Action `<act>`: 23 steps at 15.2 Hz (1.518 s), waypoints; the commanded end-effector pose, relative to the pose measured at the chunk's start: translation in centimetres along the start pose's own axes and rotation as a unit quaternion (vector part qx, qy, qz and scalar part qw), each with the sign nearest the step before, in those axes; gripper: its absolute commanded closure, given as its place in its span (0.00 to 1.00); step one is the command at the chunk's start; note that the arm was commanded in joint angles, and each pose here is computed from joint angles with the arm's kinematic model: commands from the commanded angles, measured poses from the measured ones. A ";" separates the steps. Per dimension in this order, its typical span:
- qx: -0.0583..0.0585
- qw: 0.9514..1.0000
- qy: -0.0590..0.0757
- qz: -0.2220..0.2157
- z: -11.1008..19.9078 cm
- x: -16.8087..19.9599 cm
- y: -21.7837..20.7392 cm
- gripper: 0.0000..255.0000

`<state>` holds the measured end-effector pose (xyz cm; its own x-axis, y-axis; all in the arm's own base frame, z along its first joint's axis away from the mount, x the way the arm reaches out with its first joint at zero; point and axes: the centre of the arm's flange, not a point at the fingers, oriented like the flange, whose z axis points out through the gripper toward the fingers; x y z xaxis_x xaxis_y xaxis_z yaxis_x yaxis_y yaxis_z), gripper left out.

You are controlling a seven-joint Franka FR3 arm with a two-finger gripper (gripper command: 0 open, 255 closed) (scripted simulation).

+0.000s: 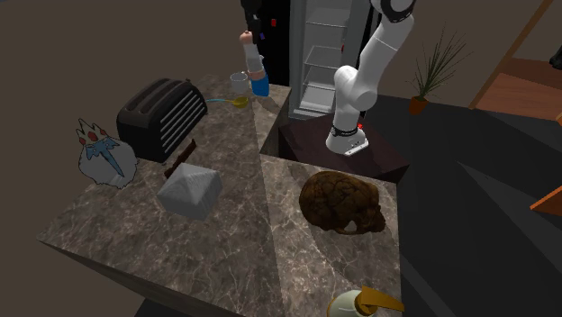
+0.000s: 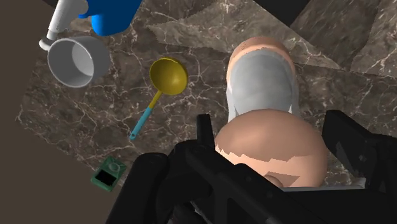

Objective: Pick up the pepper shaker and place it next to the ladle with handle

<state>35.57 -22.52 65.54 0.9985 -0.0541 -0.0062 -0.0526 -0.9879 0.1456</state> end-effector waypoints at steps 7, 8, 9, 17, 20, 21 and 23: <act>0.000 1.000 0.000 -0.001 1.3 -1.3 10.6 1.00; 0.000 1.000 0.000 -0.001 1.5 -1.4 11.8 1.00; 0.000 1.000 0.000 -0.001 1.7 -1.6 13.1 1.00; 0.000 1.000 0.000 -0.001 4.2 -2.2 19.3 1.00; 0.000 1.000 0.000 -0.001 5.7 -2.2 19.0 1.00; 0.000 1.000 0.000 -0.001 6.3 -2.2 19.0 1.00; 0.000 1.000 0.000 -0.001 7.3 -2.2 18.8 1.00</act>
<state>32.27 -42.17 61.61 0.9986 -0.0529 -0.0069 -0.0514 -0.9879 0.1460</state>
